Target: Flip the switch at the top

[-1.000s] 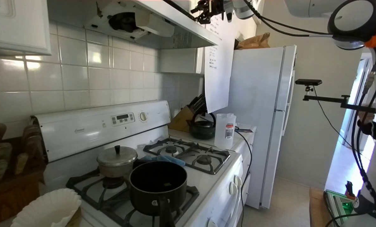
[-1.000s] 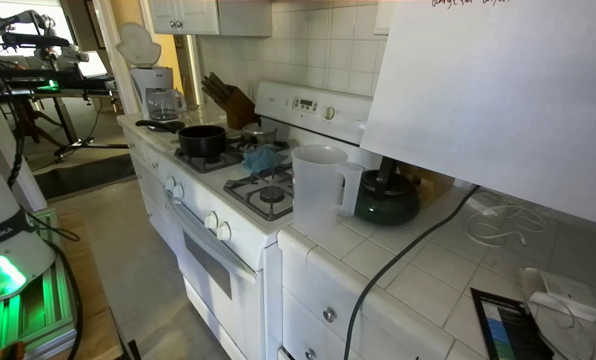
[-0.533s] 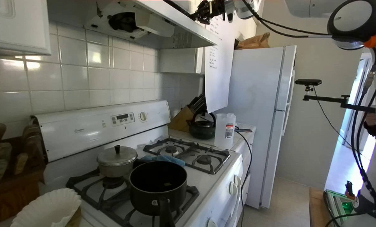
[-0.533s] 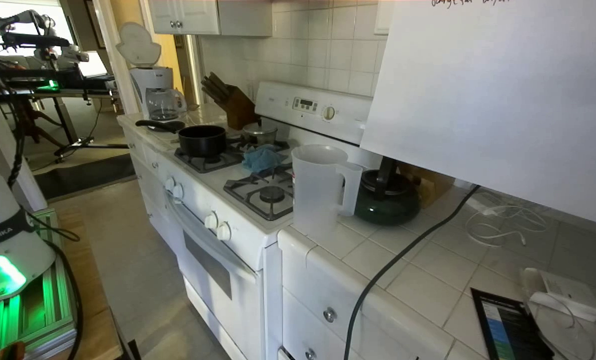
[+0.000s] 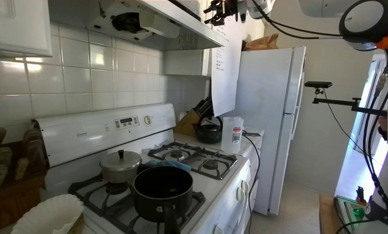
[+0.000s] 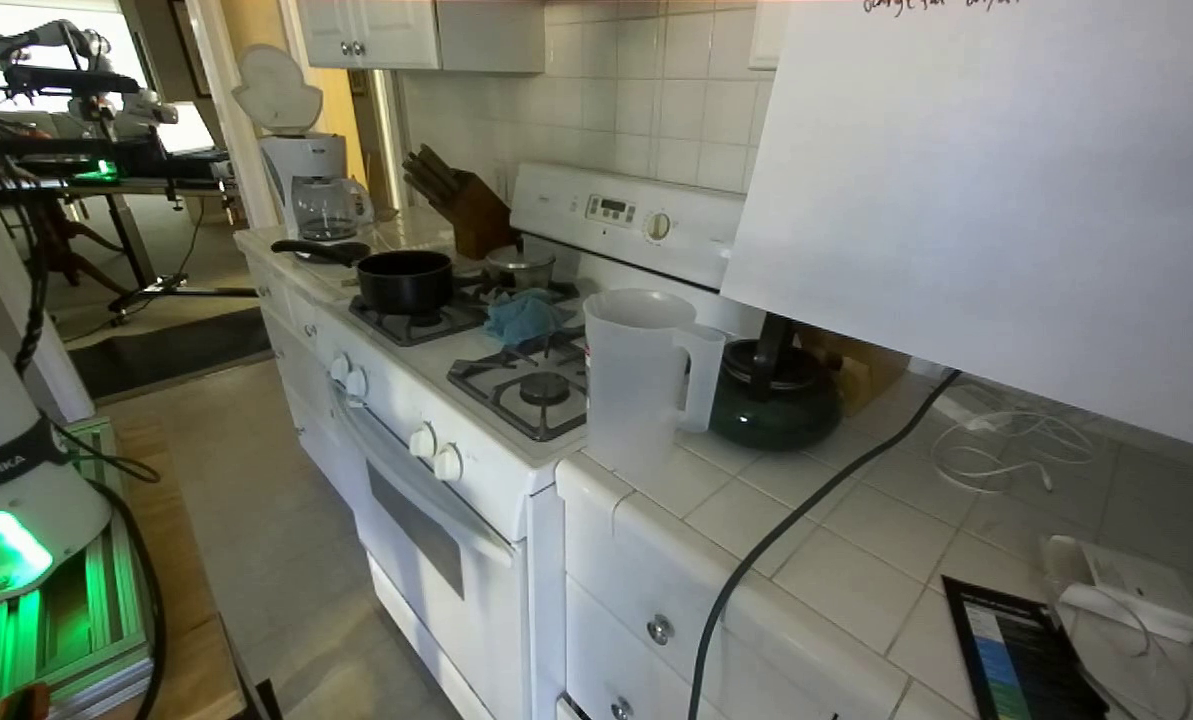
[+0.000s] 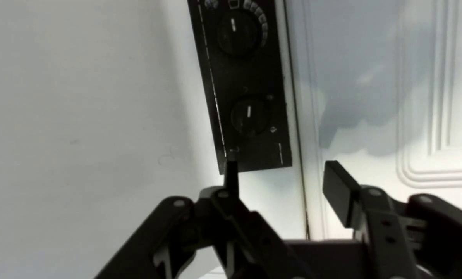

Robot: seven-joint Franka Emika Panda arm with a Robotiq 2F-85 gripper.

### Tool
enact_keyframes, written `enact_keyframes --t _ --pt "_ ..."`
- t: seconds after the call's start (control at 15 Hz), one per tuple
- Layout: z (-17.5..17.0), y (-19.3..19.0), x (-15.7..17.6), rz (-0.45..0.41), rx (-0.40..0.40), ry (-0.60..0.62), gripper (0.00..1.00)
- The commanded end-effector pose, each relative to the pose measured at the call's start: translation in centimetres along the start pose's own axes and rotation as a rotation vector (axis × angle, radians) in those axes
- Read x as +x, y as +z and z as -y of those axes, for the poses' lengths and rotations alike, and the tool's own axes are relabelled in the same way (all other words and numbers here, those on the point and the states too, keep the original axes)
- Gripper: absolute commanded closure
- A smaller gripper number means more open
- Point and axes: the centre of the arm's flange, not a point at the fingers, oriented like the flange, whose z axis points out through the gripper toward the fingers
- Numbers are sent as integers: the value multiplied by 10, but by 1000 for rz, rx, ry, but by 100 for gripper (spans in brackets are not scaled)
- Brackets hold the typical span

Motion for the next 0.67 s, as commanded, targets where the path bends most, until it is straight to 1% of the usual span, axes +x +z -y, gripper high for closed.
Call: enact_keyframes --t 0.0,0.07,0.13,0.2,0.33,0.4,0.53,0.6 --pt "-3 -13 0 22 1 -6 28" --pt "-4 -14 -1 26 -3 -10 30" --pt "-5 -14 -3 25 -6 -16 47" --pt "-7 -14 -4 28 -11 -19 51" --pt "-9 -14 -7 32 -14 -26 63" --pt "-10 -13 -9 34 -15 -28 64" --pt "-12 -11 -12 39 -22 -31 61" --pt "-14 -11 -15 43 -25 -32 54"
